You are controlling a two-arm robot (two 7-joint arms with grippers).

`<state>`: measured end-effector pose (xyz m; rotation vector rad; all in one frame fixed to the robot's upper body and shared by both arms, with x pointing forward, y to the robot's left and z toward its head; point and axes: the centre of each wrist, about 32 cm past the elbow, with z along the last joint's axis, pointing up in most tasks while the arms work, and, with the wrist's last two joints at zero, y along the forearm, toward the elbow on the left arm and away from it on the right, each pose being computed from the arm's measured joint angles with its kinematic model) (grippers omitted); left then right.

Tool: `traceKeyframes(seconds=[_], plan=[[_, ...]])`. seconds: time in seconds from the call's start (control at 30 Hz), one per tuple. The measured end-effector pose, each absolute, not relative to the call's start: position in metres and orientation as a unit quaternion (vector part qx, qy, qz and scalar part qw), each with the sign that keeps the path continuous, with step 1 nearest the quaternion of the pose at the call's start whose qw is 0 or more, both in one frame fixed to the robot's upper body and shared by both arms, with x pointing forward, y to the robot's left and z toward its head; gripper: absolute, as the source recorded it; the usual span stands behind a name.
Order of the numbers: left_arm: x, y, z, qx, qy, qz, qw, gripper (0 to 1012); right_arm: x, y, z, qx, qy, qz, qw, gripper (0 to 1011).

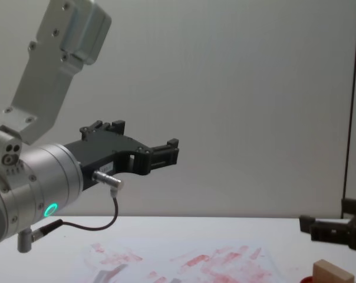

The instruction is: Use the one hand to pick up the stamp and affix it onto the A4 paper.

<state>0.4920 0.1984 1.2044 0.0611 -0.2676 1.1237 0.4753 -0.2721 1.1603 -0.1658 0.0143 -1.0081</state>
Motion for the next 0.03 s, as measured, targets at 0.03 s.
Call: traceKeyframes(seconds=[0.03], plan=[[0.4920,0.1984,1.2044,0.029,-0.126,0.531,0.837,1002,0.4752,-0.2721,1.1611,-0.078,0.006,-0.483,0.872,1001]])
